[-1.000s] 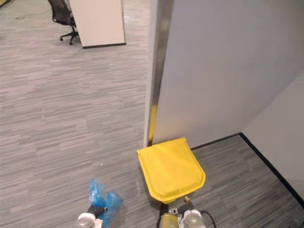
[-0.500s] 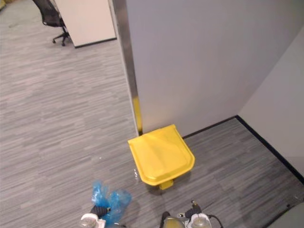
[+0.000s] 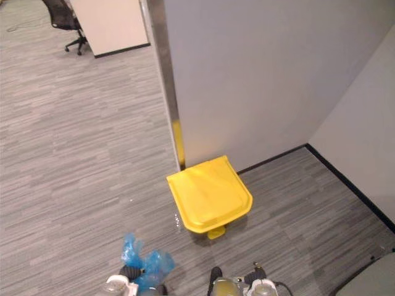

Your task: Gather rubbish on tea table into small bin, then transfer packed bag to large trash can.

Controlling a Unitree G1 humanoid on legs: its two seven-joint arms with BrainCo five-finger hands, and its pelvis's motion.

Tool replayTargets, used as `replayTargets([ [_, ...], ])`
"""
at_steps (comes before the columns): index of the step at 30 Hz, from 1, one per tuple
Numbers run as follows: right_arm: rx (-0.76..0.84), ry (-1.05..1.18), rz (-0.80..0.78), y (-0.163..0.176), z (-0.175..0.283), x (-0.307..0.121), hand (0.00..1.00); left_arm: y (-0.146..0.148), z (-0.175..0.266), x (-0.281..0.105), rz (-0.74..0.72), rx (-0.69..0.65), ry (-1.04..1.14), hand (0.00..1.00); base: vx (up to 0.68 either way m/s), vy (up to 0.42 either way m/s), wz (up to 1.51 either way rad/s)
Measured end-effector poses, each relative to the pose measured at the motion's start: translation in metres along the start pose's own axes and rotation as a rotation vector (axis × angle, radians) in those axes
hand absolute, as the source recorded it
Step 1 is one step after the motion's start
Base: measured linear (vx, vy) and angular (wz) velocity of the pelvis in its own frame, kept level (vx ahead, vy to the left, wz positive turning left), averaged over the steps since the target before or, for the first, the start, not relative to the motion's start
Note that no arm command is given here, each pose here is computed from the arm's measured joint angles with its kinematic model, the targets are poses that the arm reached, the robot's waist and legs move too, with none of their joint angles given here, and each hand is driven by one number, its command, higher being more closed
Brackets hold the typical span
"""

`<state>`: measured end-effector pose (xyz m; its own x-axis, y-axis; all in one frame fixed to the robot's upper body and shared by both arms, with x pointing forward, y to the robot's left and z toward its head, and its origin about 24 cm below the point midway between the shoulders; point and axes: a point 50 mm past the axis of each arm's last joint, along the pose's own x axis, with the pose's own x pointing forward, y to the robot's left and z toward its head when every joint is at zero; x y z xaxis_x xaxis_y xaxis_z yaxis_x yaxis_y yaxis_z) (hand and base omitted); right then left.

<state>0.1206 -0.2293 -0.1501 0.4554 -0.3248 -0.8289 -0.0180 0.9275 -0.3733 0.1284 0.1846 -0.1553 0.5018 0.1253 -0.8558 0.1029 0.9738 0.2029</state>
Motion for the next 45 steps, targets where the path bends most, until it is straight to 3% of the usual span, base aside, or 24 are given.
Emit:
replayTargets([
  [16, 0.062, -0.123, 0.015, 0.013, 0.043, 0.001, 0.00, 0.012, 0.020, 0.004, 0.028, 0.016, -0.055, 1.00, 0.01, 0.047, -0.21],
  [19, 0.053, -0.148, 0.001, 0.007, 0.050, 0.002, 0.00, 0.000, 0.038, 0.006, -0.001, 0.010, -0.108, 1.00, 0.10, -0.152, 0.09],
  [33, -0.015, -0.187, 0.018, 0.013, 0.058, -0.001, 0.00, -0.002, 0.055, 0.006, -0.003, 0.021, -0.170, 1.00, 0.05, -0.054, 0.28],
  [36, -0.113, -0.275, 0.059, 0.024, 0.086, -0.003, 0.00, -0.002, 0.071, 0.006, -0.001, 0.024, -0.215, 1.00, 0.01, -0.045, 0.41],
  [39, -0.160, -0.487, 0.078, 0.035, 0.151, -0.017, 0.00, 0.003, 0.099, 0.005, 0.017, 0.026, -0.297, 1.00, -0.01, -0.117, 0.42],
  [41, -0.127, -0.682, 0.037, 0.021, 0.214, -0.036, 0.00, 0.010, 0.122, 0.003, 0.048, 0.011, -0.372, 1.00, -0.03, -0.146, 0.31],
  [45, -0.061, -0.895, -0.062, -0.015, 0.286, -0.067, 0.00, 0.016, 0.151, -0.006, 0.062, -0.033, -0.493, 1.00, -0.09, -0.142, 0.18],
])
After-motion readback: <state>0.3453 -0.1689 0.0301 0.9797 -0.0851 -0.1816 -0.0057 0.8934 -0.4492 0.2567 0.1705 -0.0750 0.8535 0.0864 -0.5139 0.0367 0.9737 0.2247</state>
